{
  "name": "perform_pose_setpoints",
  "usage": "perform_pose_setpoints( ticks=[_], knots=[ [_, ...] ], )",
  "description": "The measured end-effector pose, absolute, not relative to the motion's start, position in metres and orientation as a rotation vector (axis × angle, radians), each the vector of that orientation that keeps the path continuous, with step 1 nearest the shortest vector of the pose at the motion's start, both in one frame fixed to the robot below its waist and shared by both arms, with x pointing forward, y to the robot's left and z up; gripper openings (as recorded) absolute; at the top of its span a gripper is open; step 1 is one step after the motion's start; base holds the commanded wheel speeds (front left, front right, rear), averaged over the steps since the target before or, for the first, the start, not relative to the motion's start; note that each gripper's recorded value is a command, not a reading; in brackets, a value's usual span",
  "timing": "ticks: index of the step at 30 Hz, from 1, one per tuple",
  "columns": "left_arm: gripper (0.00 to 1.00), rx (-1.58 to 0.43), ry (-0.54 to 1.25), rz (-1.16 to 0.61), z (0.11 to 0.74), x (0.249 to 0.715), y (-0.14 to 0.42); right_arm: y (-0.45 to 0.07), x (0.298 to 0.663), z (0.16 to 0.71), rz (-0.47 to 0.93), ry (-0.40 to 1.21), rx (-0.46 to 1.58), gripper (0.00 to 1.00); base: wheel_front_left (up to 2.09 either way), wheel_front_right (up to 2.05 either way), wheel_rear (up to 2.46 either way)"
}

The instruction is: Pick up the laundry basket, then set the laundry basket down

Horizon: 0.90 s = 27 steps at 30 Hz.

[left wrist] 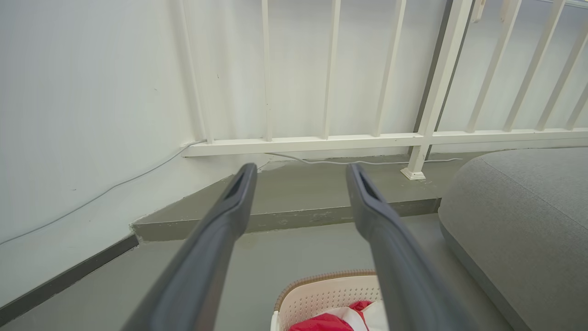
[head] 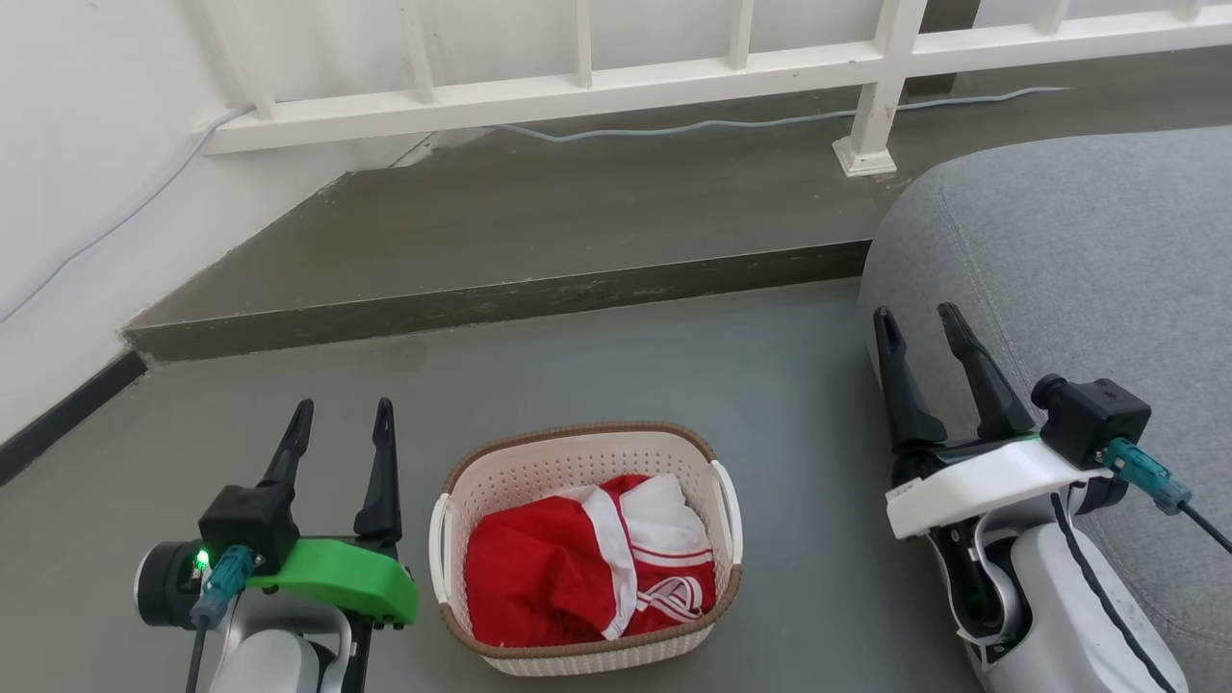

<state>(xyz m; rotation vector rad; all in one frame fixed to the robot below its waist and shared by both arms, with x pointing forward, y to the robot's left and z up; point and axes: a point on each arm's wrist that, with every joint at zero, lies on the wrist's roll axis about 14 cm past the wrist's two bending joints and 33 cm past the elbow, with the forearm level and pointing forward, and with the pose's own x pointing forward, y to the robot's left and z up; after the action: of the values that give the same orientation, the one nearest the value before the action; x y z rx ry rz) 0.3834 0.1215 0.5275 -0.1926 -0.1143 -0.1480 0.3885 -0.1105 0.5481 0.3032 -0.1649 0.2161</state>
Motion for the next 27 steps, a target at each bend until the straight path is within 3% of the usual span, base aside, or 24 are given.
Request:
perform_pose_setpoints(
  ticks=[27],
  knots=[
    [1.00,-0.228,-0.076,-0.125,0.514,0.391,0.129,-0.117,0.395,0.530,0.190,-0.118,0.304,1.00,0.00,0.00,0.00]
  ],
)
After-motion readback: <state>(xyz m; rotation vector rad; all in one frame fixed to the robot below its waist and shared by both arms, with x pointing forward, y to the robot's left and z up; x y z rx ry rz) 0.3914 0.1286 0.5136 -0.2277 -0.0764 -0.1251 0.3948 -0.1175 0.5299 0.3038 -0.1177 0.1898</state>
